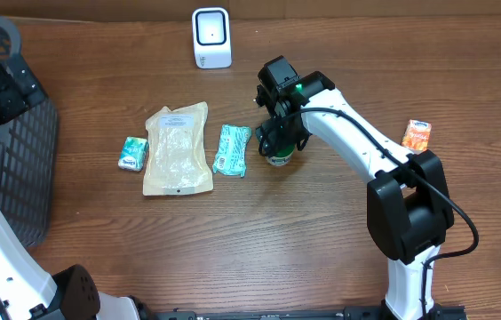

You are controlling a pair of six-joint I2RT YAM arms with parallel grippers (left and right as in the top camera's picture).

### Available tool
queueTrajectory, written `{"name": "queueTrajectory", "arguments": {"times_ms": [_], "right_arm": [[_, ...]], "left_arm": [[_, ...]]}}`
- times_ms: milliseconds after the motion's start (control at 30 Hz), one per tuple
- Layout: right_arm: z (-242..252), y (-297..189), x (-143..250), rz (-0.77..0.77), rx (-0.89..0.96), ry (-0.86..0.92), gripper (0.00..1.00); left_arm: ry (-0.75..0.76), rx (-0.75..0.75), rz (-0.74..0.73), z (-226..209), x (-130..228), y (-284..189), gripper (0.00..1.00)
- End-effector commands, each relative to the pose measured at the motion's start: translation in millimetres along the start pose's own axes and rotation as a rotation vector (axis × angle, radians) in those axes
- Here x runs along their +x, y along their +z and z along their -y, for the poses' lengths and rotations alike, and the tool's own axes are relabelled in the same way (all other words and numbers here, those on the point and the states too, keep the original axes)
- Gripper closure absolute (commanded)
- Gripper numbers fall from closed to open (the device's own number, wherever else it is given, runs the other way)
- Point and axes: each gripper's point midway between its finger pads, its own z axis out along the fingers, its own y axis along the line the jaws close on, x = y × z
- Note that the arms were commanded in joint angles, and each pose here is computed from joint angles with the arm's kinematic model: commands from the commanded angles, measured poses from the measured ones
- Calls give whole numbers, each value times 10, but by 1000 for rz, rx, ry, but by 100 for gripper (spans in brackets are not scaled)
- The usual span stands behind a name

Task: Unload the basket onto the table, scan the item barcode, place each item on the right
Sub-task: 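Grasp the green-lidded jar by its lid with the right gripper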

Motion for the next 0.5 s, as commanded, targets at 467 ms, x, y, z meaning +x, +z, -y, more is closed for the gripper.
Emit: {"name": "queueTrajectory", "arguments": {"times_ms": [467], "right_arm": [[-2,43,47,-22,-9,6,47]], "left_arm": [[22,8,2,12,-10,1,0]]}}
